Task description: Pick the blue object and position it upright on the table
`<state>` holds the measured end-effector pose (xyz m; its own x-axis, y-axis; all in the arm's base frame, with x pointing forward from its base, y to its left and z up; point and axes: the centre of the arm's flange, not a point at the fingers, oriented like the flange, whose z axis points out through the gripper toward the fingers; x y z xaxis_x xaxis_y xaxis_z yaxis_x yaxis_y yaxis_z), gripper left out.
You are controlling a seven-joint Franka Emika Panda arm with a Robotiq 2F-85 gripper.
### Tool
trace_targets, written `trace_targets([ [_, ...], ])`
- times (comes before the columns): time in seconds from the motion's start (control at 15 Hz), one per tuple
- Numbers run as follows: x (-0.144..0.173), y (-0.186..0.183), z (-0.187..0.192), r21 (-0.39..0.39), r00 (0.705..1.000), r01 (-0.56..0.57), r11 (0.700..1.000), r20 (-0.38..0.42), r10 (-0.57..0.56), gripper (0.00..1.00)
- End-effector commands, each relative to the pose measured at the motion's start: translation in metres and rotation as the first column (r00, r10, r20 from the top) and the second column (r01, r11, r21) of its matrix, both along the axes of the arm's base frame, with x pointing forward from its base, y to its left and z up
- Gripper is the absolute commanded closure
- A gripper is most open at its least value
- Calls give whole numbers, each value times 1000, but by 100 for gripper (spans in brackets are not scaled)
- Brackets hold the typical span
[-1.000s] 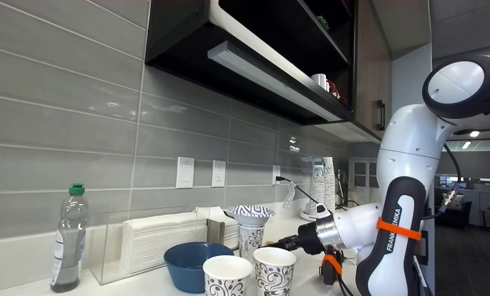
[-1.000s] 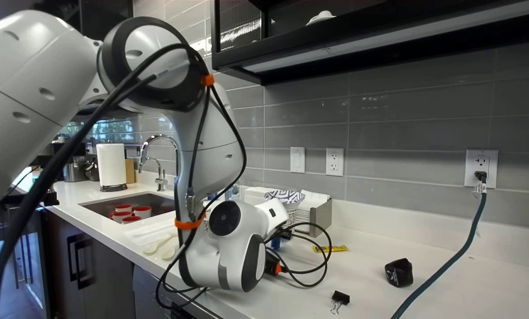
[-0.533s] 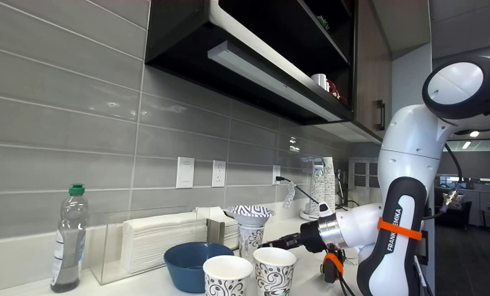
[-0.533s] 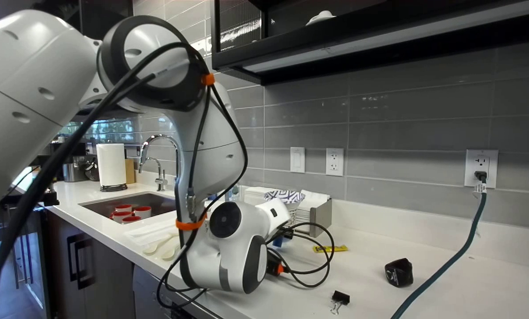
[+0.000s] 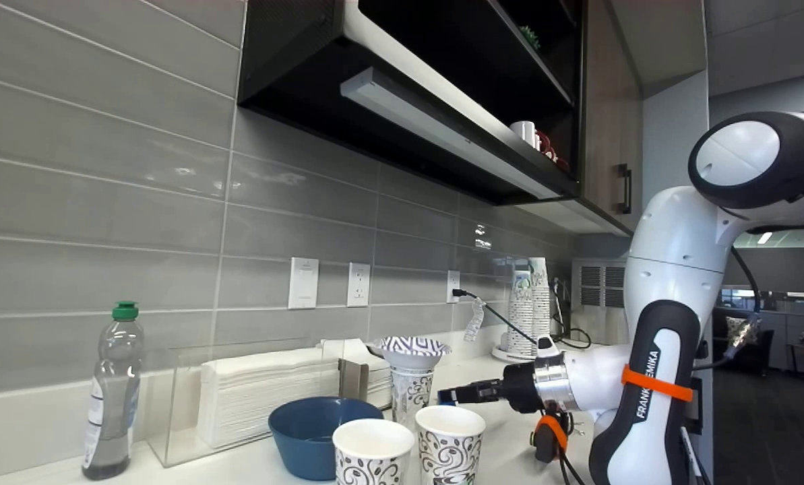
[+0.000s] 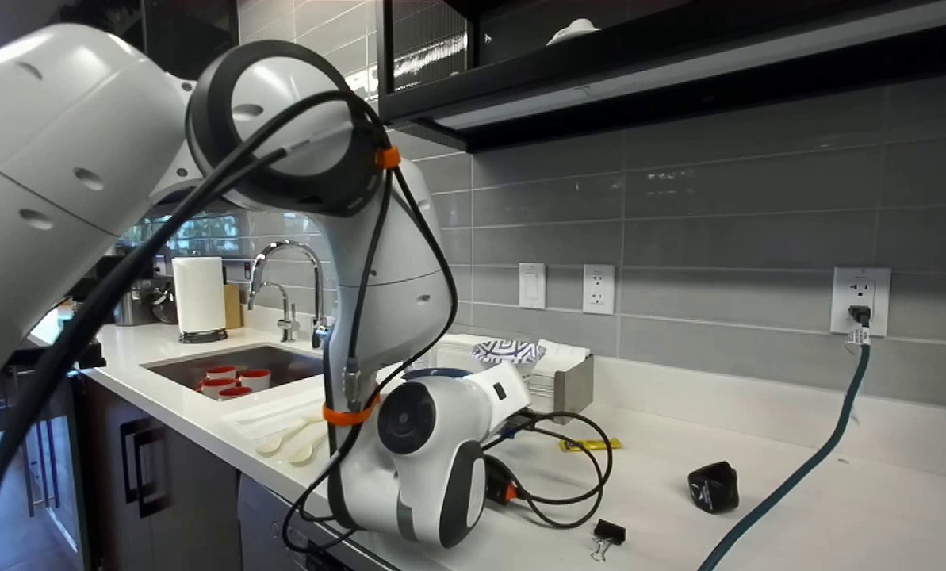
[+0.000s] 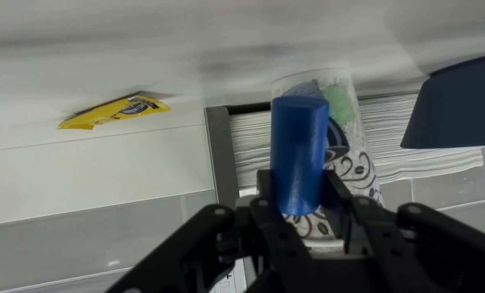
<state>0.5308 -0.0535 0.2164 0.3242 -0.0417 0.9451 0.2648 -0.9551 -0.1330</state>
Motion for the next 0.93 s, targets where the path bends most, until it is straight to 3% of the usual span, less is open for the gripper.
trace_targets([
  [0.0, 5, 1, -20, 21, 1000, -7, 1000, 10, 7, 92],
  [0.4, 6, 6, -23, 16, 1000, -23, 1000, 1, 23, 92],
  [0.47, 6, 6, -24, 14, 1000, -23, 1000, 1, 23, 74],
  [0.53, 6, 5, -22, 14, 1000, -21, 1000, 3, 21, 42],
  [0.6, 5, 4, -21, 11, 1000, -20, 1000, 5, 20, 41],
  [0.87, 3, 0, -17, 3, 1000, -15, 1000, 10, 15, 14],
])
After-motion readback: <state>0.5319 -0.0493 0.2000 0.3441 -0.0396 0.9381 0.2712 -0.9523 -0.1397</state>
